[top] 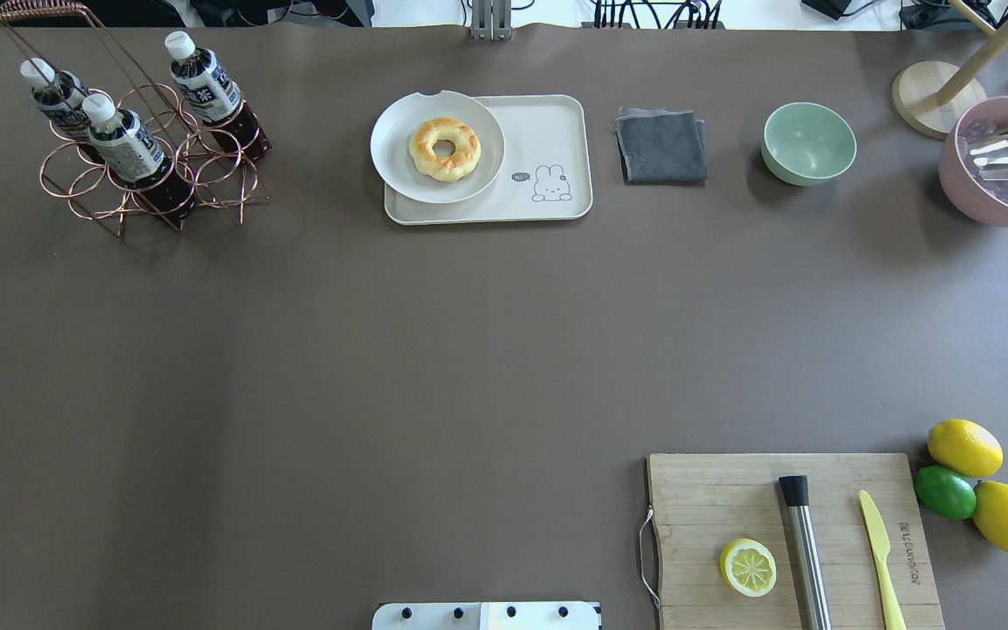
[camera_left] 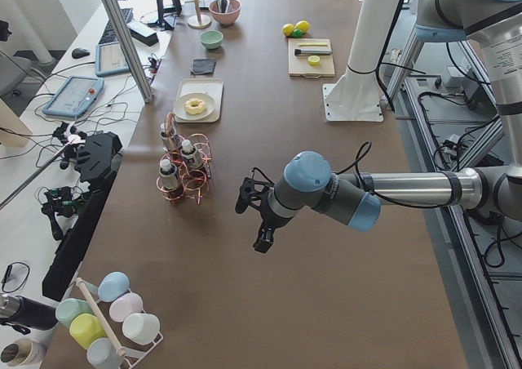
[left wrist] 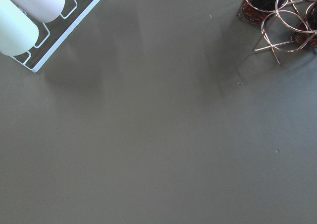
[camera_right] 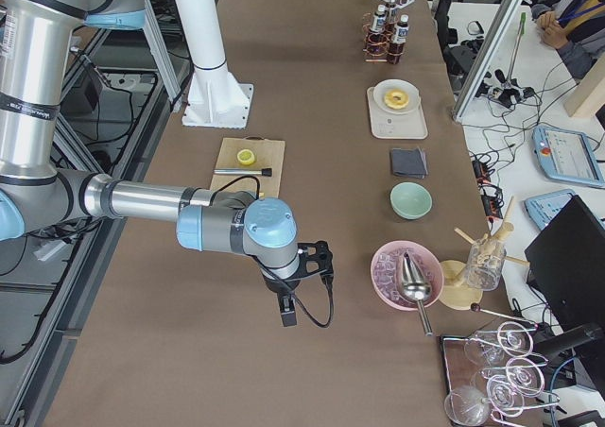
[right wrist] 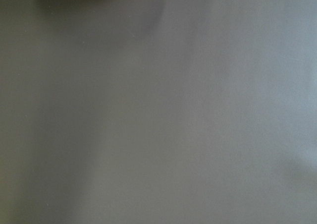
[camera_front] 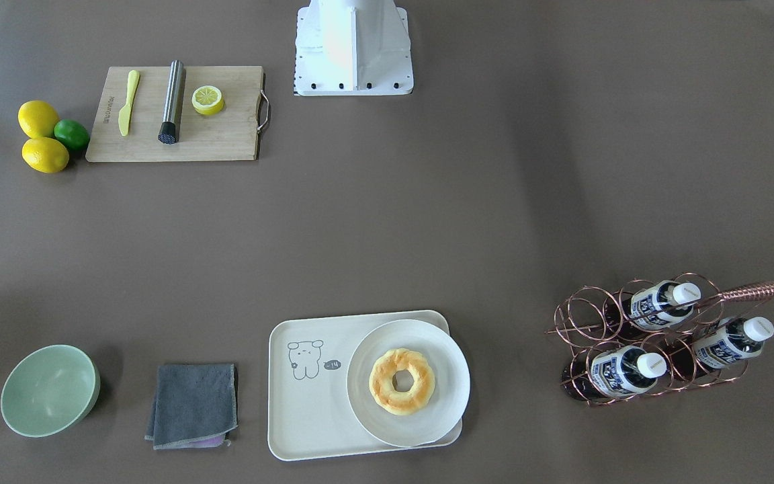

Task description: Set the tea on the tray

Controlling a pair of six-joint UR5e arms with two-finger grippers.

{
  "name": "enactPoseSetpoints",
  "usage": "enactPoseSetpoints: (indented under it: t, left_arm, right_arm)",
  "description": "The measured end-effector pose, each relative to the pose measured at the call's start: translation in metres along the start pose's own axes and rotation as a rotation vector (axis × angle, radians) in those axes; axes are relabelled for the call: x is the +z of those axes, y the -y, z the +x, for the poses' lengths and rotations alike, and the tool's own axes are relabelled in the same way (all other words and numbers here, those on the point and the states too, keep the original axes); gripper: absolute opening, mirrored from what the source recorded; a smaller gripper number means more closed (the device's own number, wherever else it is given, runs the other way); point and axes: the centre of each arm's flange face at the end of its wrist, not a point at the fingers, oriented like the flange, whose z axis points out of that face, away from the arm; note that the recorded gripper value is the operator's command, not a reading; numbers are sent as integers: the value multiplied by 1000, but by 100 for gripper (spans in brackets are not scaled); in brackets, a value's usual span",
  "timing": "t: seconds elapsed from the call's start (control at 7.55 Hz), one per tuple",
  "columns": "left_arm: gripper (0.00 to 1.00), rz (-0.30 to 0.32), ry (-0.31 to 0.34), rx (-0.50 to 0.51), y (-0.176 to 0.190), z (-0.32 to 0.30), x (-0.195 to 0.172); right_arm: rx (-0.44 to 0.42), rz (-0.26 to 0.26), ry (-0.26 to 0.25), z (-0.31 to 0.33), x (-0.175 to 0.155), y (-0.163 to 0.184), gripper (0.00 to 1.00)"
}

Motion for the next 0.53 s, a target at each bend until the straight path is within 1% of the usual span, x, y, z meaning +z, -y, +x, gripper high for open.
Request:
enactPoseSetpoints:
  t: [0.13,0.53]
  left_arm:
    - [97,10,-1,10,-3,0,0]
    - [97,9,-1,14,-9,-2,3]
  right_arm:
    - [1,0,1,0,0,0,100]
    - [1,-2,1,0,1,-1,100]
